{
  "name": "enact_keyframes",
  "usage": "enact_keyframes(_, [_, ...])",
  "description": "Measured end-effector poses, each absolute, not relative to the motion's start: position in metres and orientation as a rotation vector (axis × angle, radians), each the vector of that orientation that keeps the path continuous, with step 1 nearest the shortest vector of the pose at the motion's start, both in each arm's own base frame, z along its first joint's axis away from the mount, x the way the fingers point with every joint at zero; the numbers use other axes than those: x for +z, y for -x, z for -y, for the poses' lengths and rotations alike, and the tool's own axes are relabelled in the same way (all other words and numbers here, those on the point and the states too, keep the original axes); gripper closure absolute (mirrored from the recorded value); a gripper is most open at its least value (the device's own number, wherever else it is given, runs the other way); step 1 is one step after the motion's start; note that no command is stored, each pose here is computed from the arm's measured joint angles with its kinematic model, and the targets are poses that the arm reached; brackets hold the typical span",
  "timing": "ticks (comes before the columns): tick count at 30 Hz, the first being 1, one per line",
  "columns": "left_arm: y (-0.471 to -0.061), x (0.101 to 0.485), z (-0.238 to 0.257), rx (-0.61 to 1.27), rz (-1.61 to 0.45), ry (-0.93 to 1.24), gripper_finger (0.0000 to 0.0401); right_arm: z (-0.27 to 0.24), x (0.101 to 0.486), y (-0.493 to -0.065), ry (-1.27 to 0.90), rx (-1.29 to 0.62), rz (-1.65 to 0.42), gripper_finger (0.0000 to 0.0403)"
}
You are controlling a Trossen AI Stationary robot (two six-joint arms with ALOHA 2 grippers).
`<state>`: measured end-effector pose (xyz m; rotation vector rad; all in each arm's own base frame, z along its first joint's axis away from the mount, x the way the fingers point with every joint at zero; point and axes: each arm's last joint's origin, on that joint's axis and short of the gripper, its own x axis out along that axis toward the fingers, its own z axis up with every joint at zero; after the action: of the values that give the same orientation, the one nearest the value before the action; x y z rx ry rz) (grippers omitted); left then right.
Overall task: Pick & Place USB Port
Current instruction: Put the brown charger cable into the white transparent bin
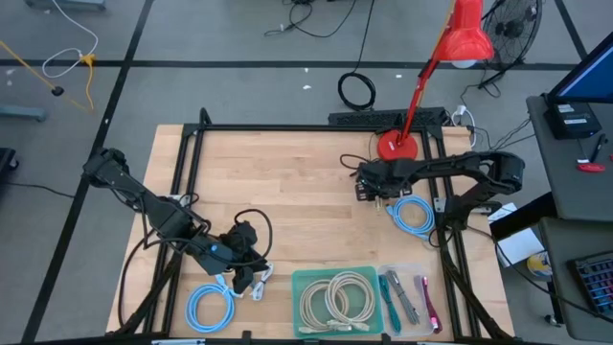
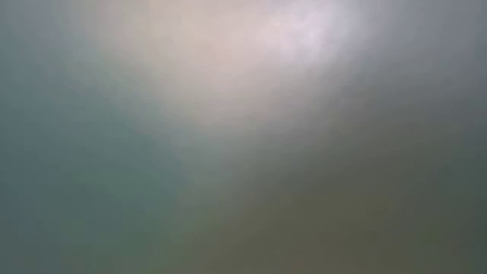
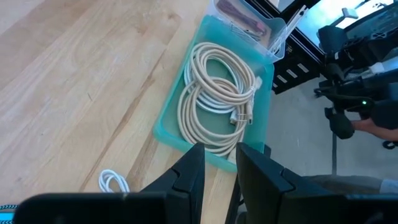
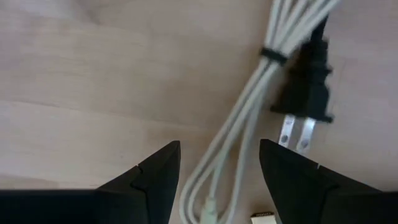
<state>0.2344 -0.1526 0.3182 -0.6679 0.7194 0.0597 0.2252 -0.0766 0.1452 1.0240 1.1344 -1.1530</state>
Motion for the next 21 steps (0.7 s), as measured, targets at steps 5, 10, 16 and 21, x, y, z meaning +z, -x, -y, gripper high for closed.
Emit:
enact_keyframes(5, [-0.234, 0.318, 0.153, 0.060, -0.720, 0.671, 0.0309, 0.074, 0.136, -0.218, -1.074, -1.174, -1.121, 0.0202])
enact_keyframes(10, [-0.234, 0.318, 0.153, 0.059, -0.720, 0.669, 0.0309, 0.069, 0.136, -0.224, -1.056, -1.127, -1.095, 0.0276])
enact_keyframes(16, [-0.236, 0.318, 0.150, 0.071, -0.716, 0.672, 0.0309, 0.061, 0.137, -0.234, -1.013, -0.982, -1.074, 0.0388])
enact_keyframes(21, [-0.238, 0.317, 0.142, 0.159, -0.692, 0.685, 0.0309, 0.041, 0.155, -0.249, -1.034, -0.735, -1.000, 0.0391])
